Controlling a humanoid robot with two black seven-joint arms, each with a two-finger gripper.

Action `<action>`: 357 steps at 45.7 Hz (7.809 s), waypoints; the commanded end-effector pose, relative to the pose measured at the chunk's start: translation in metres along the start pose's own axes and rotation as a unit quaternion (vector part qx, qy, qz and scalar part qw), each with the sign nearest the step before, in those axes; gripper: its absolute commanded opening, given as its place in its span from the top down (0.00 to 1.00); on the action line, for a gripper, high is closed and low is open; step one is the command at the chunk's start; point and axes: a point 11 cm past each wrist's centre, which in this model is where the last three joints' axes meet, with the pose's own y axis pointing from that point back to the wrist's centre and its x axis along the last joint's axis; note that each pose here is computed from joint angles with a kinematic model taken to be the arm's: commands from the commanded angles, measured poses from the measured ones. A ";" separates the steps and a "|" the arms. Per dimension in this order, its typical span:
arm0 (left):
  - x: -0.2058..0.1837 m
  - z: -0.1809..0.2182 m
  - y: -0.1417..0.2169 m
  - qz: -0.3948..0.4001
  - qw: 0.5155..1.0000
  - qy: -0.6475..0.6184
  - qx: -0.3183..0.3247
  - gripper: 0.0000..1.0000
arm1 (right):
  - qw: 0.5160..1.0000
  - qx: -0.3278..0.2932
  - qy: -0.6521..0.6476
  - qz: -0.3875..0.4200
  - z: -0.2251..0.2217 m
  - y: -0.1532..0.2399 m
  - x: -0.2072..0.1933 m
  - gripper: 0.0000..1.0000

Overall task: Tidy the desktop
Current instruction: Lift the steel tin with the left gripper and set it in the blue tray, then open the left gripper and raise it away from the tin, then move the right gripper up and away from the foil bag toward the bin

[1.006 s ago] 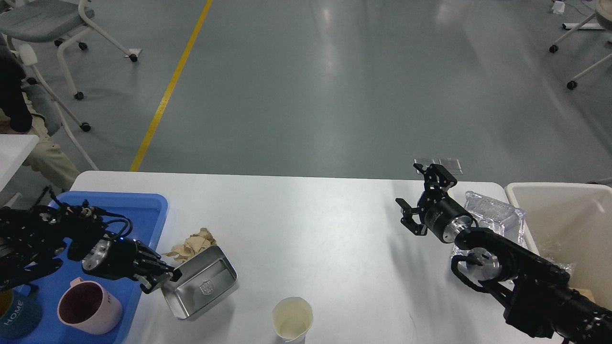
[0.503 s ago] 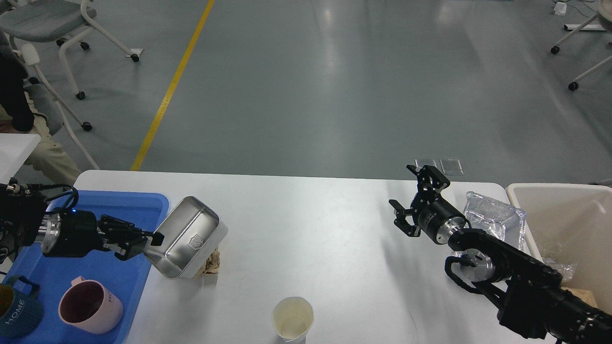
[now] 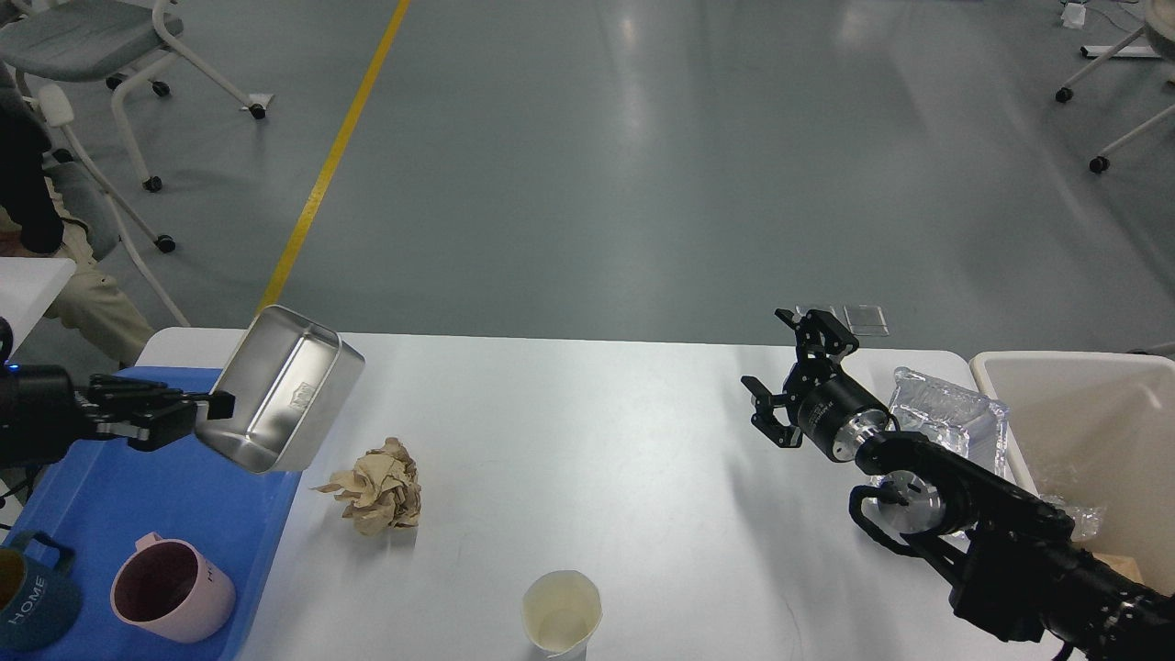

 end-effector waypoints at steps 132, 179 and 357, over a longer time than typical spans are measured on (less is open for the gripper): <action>-0.093 -0.137 -0.043 -0.071 0.966 -0.049 0.244 0.79 | 1.000 -0.009 0.006 0.000 0.008 0.007 0.007 0.00; -0.060 -0.052 -0.056 0.026 0.987 0.147 0.068 0.15 | 1.000 -0.012 0.008 0.010 0.011 0.013 0.016 0.00; -0.022 0.004 -0.152 0.409 0.608 0.676 -0.077 0.04 | 0.861 -0.213 0.462 -0.011 -0.169 0.306 0.057 0.00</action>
